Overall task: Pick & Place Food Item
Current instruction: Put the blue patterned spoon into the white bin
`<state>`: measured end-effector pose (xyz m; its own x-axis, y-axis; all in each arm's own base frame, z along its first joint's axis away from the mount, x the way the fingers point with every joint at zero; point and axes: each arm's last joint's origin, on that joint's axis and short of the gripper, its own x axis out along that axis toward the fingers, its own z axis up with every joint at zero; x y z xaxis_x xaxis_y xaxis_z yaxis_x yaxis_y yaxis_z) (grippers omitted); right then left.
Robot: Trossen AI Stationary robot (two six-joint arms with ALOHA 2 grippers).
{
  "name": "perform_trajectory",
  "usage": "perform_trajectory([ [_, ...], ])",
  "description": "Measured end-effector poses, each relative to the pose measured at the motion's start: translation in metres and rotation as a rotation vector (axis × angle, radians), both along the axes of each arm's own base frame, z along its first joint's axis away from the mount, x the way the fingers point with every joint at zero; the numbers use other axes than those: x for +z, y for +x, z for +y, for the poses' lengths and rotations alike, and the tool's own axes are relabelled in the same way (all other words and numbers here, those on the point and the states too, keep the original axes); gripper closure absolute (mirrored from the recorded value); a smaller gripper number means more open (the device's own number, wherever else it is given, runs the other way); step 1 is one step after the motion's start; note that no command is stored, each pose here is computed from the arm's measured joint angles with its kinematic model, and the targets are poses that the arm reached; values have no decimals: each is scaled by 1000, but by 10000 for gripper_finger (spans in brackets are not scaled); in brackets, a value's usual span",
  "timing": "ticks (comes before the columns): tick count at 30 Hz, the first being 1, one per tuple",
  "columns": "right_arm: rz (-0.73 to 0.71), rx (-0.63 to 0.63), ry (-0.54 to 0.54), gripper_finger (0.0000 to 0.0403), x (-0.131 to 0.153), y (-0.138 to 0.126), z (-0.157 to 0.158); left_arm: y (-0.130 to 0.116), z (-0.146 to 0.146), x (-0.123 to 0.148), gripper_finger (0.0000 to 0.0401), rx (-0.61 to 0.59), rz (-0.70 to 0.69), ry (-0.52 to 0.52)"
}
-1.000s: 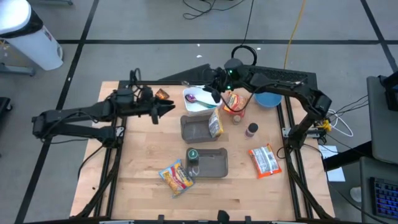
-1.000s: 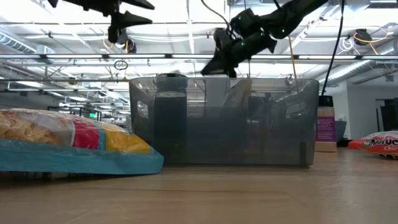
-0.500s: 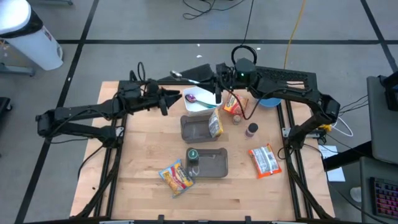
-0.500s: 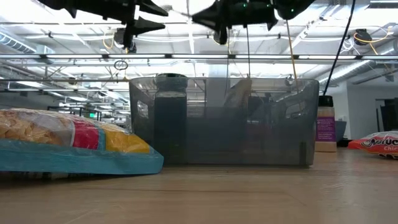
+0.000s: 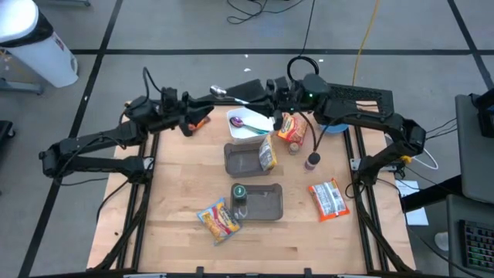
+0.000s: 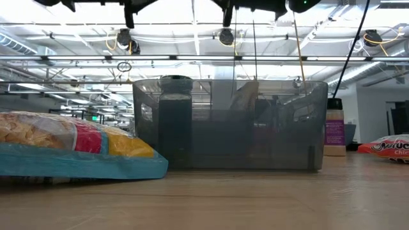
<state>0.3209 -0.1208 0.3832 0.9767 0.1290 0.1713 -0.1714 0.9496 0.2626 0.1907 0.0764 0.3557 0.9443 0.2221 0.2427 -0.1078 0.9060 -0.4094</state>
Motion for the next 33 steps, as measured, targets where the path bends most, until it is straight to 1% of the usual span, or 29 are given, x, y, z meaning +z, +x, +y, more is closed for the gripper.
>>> perform_trajectory([
  [5, -23, 32, -6, 381, 2, 3, 11, -1, 2, 4, 240, 3, -44, 20],
  [9, -31, 40, -5, 381, 3, 4, 13, -2, 1, 10, 240, -14, -102, 52],
  [12, -28, 34, 1, 381, 3, 4, 14, -2, 0, 12, 240, -52, -131, 76],
  [16, -37, 23, 4, 381, 4, 4, 14, 0, 0, 13, 240, -95, -145, 64],
  [21, -36, 32, 5, 381, 4, 5, 17, -1, 0, 14, 240, -95, -157, 71],
  [25, -36, 46, 3, 381, 4, 7, 21, -3, -1, 18, 240, -91, -198, 97],
  [33, -13, 48, 11, 381, 1, 8, 22, -3, -1, 19, 240, -86, -208, 101],
])
